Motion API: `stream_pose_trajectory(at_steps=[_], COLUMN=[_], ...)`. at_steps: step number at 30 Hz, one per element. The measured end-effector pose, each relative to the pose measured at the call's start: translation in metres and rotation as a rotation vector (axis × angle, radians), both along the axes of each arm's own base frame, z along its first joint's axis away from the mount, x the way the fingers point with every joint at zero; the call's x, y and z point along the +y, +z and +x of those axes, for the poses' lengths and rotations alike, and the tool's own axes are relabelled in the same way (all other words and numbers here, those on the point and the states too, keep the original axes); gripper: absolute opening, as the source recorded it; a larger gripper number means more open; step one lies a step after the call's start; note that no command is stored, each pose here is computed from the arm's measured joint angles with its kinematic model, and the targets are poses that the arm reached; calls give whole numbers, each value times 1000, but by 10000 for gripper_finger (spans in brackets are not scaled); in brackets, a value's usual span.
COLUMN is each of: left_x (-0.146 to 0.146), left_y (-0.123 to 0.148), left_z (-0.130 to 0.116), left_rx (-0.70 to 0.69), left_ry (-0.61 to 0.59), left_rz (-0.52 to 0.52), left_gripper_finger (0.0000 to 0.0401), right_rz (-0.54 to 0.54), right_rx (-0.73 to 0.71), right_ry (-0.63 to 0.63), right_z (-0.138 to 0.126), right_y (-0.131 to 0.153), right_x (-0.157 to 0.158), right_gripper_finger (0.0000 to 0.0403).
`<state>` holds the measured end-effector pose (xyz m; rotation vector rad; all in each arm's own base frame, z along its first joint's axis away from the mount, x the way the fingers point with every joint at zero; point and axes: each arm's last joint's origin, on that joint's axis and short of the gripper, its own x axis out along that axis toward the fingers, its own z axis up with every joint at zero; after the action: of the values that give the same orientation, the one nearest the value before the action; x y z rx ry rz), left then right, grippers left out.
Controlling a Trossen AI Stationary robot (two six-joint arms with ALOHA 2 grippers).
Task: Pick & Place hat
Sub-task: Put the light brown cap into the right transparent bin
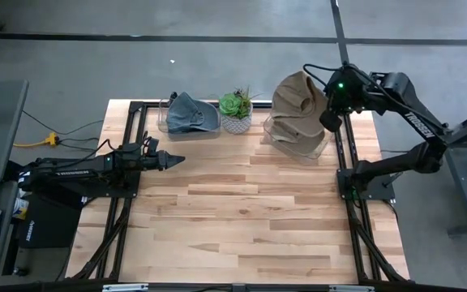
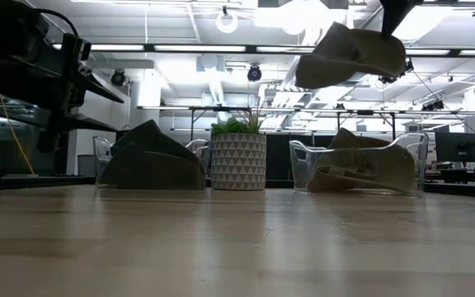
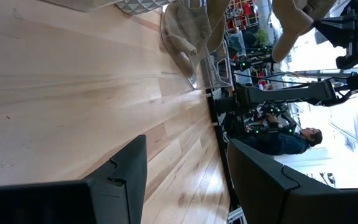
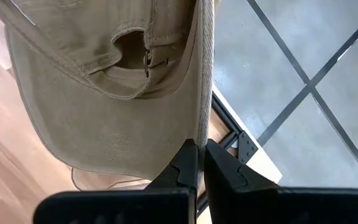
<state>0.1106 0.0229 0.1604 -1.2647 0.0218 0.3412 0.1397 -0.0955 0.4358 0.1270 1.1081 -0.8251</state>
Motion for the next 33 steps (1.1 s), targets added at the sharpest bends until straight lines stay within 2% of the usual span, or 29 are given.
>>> stream_pose_trajectory(at_steps=[5, 17, 33], left_x=[0, 0, 0], left_y=[0, 0, 0], left_z=[0, 0, 0], left_rx=[0, 0, 0], left_ry=[0, 0, 0], left_rz=[0, 0, 0], left_gripper_finger=[183, 183, 183], right_rz=[10, 40, 147], right_rx=[39, 88, 60], right_ry=[-11, 27, -8], right_z=[1, 21, 19], right_y=[-9, -54, -83], right_x=[-4, -18, -34], right_gripper_finger=[2, 2, 2])
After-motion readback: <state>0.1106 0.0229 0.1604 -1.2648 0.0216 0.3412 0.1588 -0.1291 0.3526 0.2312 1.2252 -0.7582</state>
